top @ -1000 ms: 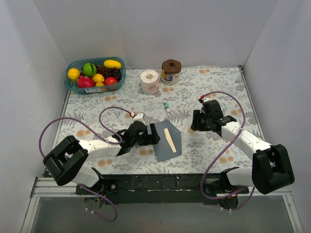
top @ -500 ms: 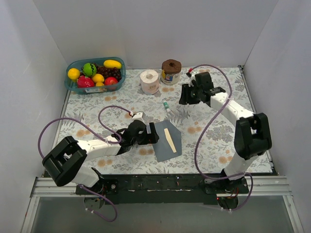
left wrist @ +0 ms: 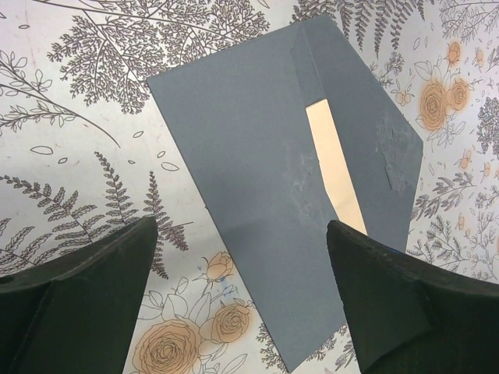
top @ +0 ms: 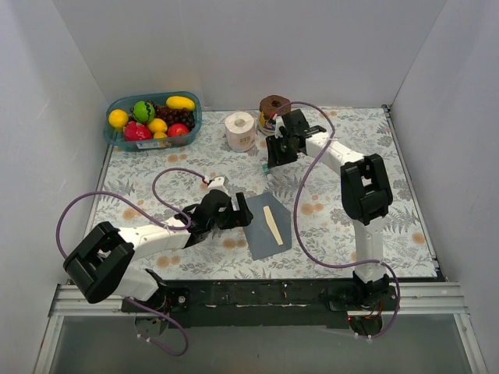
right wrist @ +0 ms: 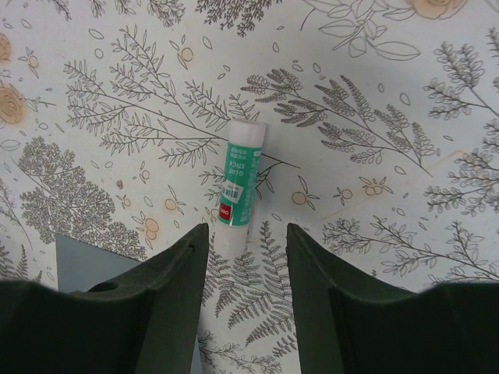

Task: Place the letter into the envelope and seal it

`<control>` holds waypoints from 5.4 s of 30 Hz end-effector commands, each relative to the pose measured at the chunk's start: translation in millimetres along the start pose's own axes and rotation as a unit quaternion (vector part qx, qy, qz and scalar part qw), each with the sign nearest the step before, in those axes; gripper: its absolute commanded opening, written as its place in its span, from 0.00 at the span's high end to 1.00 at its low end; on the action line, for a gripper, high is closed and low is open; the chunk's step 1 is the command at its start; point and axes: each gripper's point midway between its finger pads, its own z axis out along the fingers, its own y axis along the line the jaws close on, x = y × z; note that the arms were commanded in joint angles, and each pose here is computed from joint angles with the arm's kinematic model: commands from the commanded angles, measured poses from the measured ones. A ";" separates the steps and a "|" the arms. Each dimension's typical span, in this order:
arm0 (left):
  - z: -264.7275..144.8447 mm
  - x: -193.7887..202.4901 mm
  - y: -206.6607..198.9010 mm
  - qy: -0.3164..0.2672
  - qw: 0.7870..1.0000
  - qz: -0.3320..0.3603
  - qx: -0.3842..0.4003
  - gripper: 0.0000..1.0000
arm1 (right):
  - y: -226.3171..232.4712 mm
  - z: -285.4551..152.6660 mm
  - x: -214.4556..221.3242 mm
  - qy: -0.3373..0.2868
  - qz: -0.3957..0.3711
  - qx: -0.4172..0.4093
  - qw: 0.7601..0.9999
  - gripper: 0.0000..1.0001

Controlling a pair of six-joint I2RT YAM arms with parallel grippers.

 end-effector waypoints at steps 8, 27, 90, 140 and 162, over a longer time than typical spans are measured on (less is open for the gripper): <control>-7.2 -8.6 2.6 -0.016 1.000 -0.003 0.000 0.09 | 16.9 24.5 -17.0 -0.012 -0.008 -0.008 1.000 0.48; -12.0 -8.0 8.1 -0.022 1.000 -0.009 -0.002 0.09 | 10.0 52.2 -6.3 0.019 -0.027 0.038 0.999 0.51; -24.1 -36.8 -11.0 -0.055 0.998 -0.007 0.020 0.10 | 77.0 -72.5 -72.5 -0.184 -0.068 -0.007 0.981 0.99; -64.9 -92.3 -145.0 -0.085 0.956 0.020 0.282 0.95 | 181.8 -193.0 40.1 -0.227 0.091 -0.366 0.898 0.99; -73.6 -72.6 -140.0 -0.063 0.950 0.080 0.296 1.00 | 183.5 -188.4 51.7 -0.188 0.063 -0.363 0.910 0.67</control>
